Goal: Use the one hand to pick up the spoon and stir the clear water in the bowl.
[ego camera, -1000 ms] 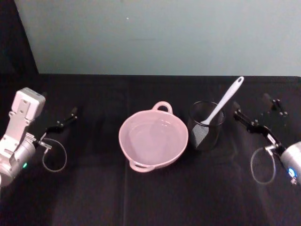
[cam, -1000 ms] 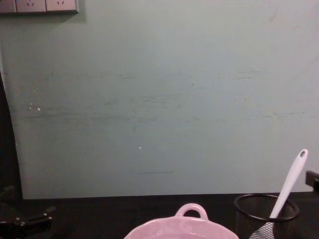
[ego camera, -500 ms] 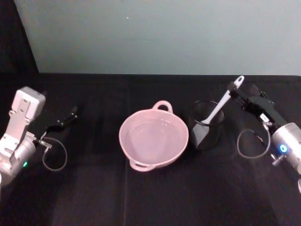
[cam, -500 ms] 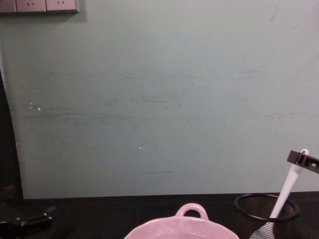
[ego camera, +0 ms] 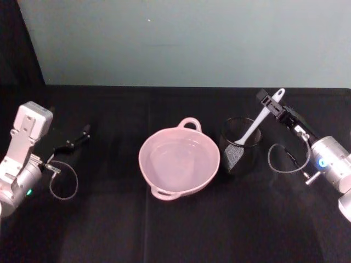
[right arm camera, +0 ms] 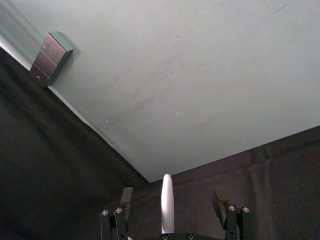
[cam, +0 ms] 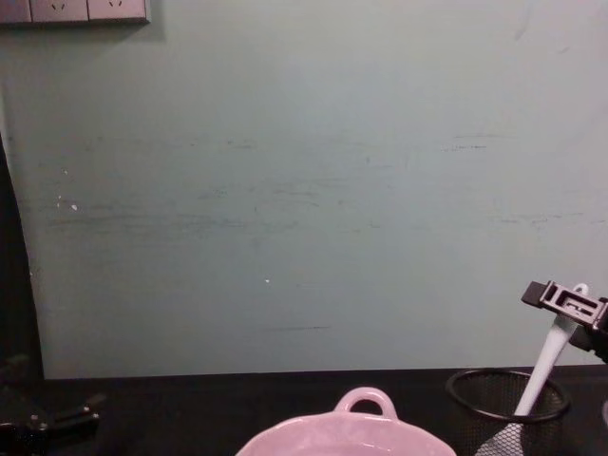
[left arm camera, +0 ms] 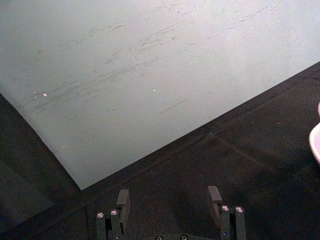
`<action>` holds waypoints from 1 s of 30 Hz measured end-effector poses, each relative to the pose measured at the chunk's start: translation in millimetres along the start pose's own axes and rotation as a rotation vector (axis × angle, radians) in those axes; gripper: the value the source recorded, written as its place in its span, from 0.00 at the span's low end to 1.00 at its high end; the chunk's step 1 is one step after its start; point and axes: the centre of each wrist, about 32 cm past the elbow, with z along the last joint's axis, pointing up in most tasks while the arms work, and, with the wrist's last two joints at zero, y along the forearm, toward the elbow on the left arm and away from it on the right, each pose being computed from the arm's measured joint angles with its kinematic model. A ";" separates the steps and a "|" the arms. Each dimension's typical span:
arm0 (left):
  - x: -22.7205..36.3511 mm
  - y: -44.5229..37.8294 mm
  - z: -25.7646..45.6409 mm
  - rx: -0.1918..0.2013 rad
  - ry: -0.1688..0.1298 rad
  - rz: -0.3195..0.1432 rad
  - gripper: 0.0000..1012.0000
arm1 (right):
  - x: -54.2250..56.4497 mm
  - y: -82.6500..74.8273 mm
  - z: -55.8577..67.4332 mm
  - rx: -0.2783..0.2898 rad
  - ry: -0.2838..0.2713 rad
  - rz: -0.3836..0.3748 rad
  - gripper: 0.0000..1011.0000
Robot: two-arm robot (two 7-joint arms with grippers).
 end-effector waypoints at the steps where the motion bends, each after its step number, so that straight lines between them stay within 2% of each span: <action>1: 0.0 0.0 0.0 0.000 0.000 0.000 1.00 | -0.3 0.9 -0.4 -0.001 0.012 0.002 0.99; 5: 0.0 0.0 0.0 0.000 0.000 0.000 1.00 | -0.6 2.9 -1.1 -0.003 0.034 0.004 0.99; 11: 0.0 0.0 0.0 0.000 0.000 0.000 1.00 | -2.4 4.2 -1.9 -0.002 0.038 0.003 0.99; 15: 0.0 0.0 0.0 0.000 0.000 0.000 1.00 | -3.6 3.3 -1.5 -0.005 0.031 -0.003 0.93; 23: 0.0 0.0 0.0 0.000 0.000 0.000 1.00 | -4.6 1.8 -1.3 0.001 0.033 -0.008 0.71; 24: 0.0 0.0 0.0 0.000 0.000 0.000 1.00 | -4.6 1.6 -1.4 0.002 0.034 -0.008 0.65; 27: 0.0 0.0 0.0 0.000 0.000 0.000 1.00 | -4.6 1.7 -1.5 0.002 0.035 -0.007 0.59; 28: 0.0 0.0 0.0 0.000 0.000 0.000 1.00 | -4.6 1.7 -1.4 0.002 0.035 -0.007 0.54; 30: 0.0 0.0 0.0 0.000 0.000 0.000 1.00 | -4.4 1.7 -1.2 0.002 0.035 -0.006 0.50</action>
